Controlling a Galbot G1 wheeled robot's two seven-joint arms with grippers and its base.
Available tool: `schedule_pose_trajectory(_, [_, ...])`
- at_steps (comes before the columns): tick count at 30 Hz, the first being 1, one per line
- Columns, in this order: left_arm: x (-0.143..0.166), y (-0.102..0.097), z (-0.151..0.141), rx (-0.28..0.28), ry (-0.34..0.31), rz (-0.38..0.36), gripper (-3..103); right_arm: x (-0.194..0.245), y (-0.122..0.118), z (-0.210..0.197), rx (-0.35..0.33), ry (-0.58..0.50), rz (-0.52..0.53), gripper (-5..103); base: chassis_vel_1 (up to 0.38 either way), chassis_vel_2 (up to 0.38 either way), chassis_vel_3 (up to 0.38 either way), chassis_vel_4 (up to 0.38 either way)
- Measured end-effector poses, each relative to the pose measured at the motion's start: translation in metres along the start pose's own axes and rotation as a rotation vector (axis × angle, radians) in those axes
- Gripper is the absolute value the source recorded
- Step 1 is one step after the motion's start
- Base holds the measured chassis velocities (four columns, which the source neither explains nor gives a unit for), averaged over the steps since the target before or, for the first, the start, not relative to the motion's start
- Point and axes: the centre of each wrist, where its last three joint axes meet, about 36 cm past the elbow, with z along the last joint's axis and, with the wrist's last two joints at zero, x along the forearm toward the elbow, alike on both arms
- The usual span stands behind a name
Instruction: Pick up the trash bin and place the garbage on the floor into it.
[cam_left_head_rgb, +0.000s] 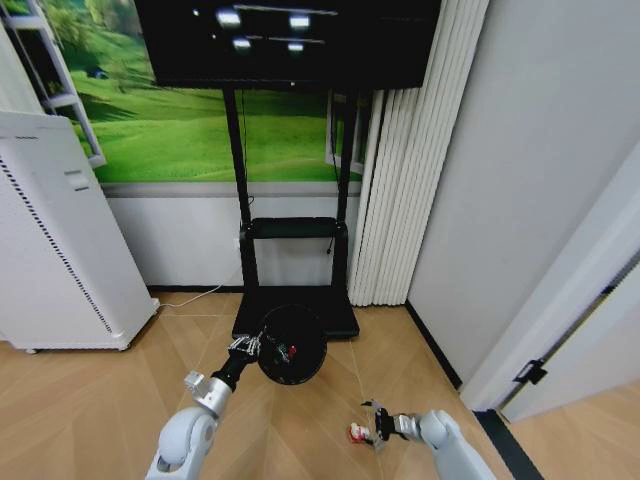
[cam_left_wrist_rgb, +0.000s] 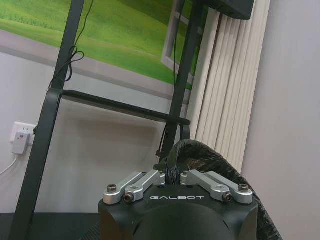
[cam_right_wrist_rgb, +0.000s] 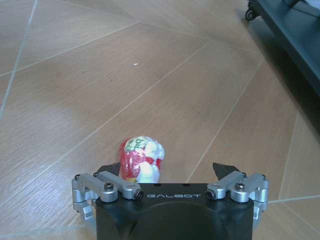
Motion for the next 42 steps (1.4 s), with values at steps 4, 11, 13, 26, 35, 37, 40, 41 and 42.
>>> schedule_pose_trajectory(4, [-0.002,-0.002,0.000,0.003,0.002,0.006,7,0.003,0.000,0.005,0.018,0.019,-0.028,100,0.000,0.000,0.000,0.000])
schedule_pose_trajectory(11, [-0.005,-0.006,0.000,0.005,0.003,0.013,7,0.000,0.008,0.010,0.008,0.017,-0.039,100,0.000,0.000,0.000,0.000])
schedule_pose_trajectory(13, [-0.005,-0.007,0.002,0.004,0.007,0.016,7,-0.003,0.011,0.010,0.001,0.011,-0.043,98,0.000,0.000,0.000,0.000])
schedule_pose_trajectory(26, [-0.004,-0.005,0.001,0.003,0.008,0.007,7,-0.016,0.015,0.001,-0.004,-0.012,-0.045,52,0.000,0.000,0.000,0.000])
schedule_pose_trajectory(35, [-0.002,-0.001,-0.001,0.004,0.004,0.001,7,-0.018,0.015,-0.001,0.005,-0.001,-0.042,40,0.000,0.000,0.000,0.000])
schedule_pose_trajectory(37, [-0.001,0.001,-0.001,0.003,0.003,-0.001,7,-0.019,0.015,-0.002,0.007,0.000,-0.040,40,0.000,0.000,0.000,0.000])
schedule_pose_trajectory(40, [0.000,0.003,-0.002,0.002,0.001,-0.003,7,-0.020,0.015,-0.002,0.009,0.001,-0.039,34,0.000,0.000,0.000,0.000])
schedule_pose_trajectory(41, [0.001,0.004,-0.003,0.001,0.002,-0.004,7,-0.020,0.016,-0.003,0.009,0.001,-0.036,30,0.000,0.000,0.000,0.000])
schedule_pose_trajectory(42, [0.001,0.004,-0.003,0.001,0.002,-0.004,7,-0.020,0.016,-0.003,0.009,0.001,-0.036,30,0.000,0.000,0.000,0.000])
